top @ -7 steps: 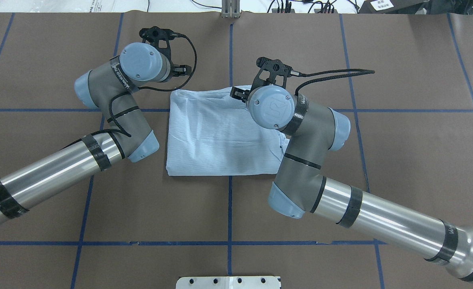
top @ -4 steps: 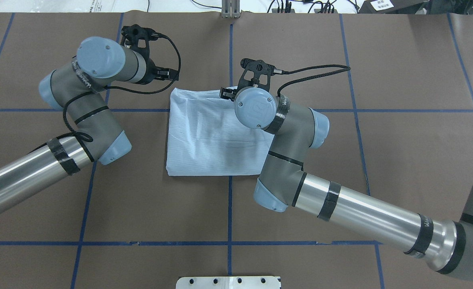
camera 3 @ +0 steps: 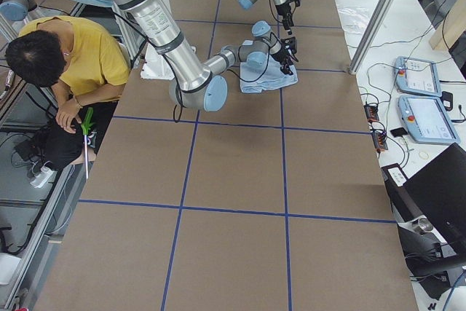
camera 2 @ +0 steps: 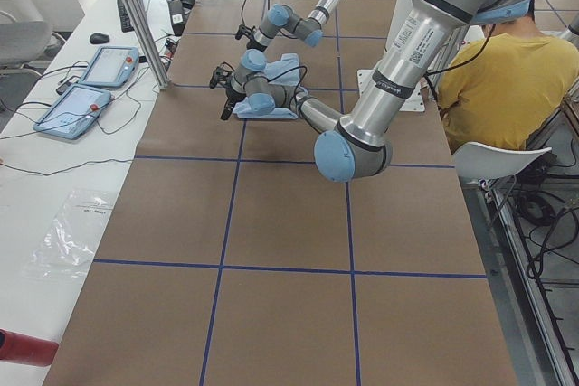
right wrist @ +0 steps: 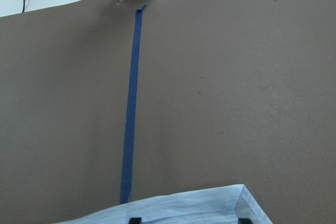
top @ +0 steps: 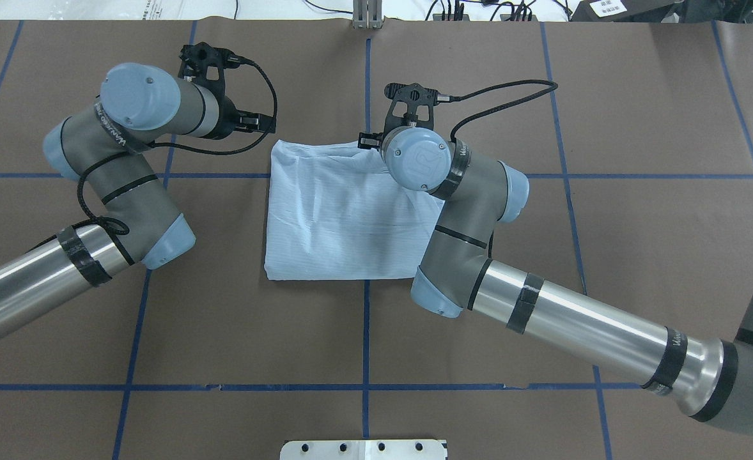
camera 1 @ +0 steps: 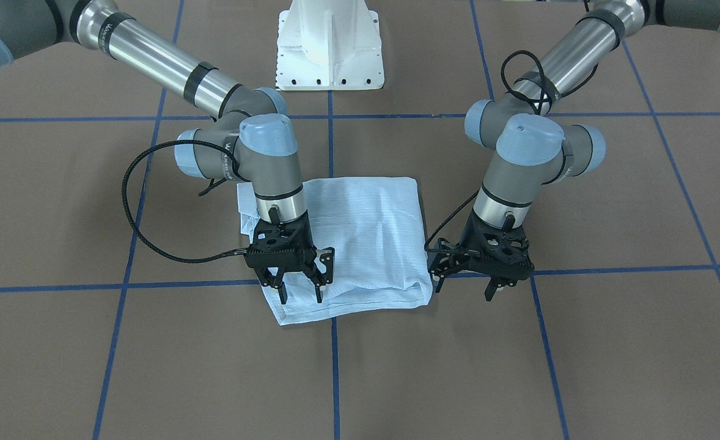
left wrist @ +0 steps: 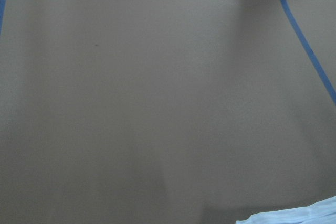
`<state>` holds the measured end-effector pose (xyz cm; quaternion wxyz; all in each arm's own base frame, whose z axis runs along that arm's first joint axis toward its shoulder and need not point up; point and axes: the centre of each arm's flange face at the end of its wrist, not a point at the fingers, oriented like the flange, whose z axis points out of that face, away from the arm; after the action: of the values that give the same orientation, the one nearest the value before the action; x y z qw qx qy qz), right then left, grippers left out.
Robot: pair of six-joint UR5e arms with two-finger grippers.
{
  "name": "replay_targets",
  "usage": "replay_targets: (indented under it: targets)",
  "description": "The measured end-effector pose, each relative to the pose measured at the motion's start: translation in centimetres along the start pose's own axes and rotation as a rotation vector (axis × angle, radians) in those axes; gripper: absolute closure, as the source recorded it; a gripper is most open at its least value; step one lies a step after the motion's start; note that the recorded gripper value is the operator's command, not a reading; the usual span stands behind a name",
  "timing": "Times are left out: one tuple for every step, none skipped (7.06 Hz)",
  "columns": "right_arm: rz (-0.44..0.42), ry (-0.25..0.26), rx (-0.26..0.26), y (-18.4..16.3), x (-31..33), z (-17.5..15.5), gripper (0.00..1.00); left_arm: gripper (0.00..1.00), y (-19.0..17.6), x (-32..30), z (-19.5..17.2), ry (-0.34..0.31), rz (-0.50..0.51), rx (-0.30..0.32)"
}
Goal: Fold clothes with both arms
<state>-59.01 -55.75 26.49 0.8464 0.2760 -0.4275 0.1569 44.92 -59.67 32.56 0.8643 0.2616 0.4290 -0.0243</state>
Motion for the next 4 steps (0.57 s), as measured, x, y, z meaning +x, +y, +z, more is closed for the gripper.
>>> replay_targets:
  targets:
    - [-0.007,-0.022,0.003,0.43,0.74,0.27,0.47,0.0,0.04,-0.02,0.01,0.0,-0.001,0.0]
    - [-0.011,-0.034,0.004,0.76,0.92,0.36,0.67,0.0,0.07,-0.02,0.01,0.001,-0.002,0.0]
    - [-0.011,-0.041,0.004,0.97,0.71,0.29,0.94,0.0,0.1,-0.03,0.02,0.001,-0.002,0.0]
    - [-0.006,-0.047,0.007,0.94,0.39,0.16,1.0,0.0,0.16,-0.11,0.05,0.0,-0.001,-0.001]
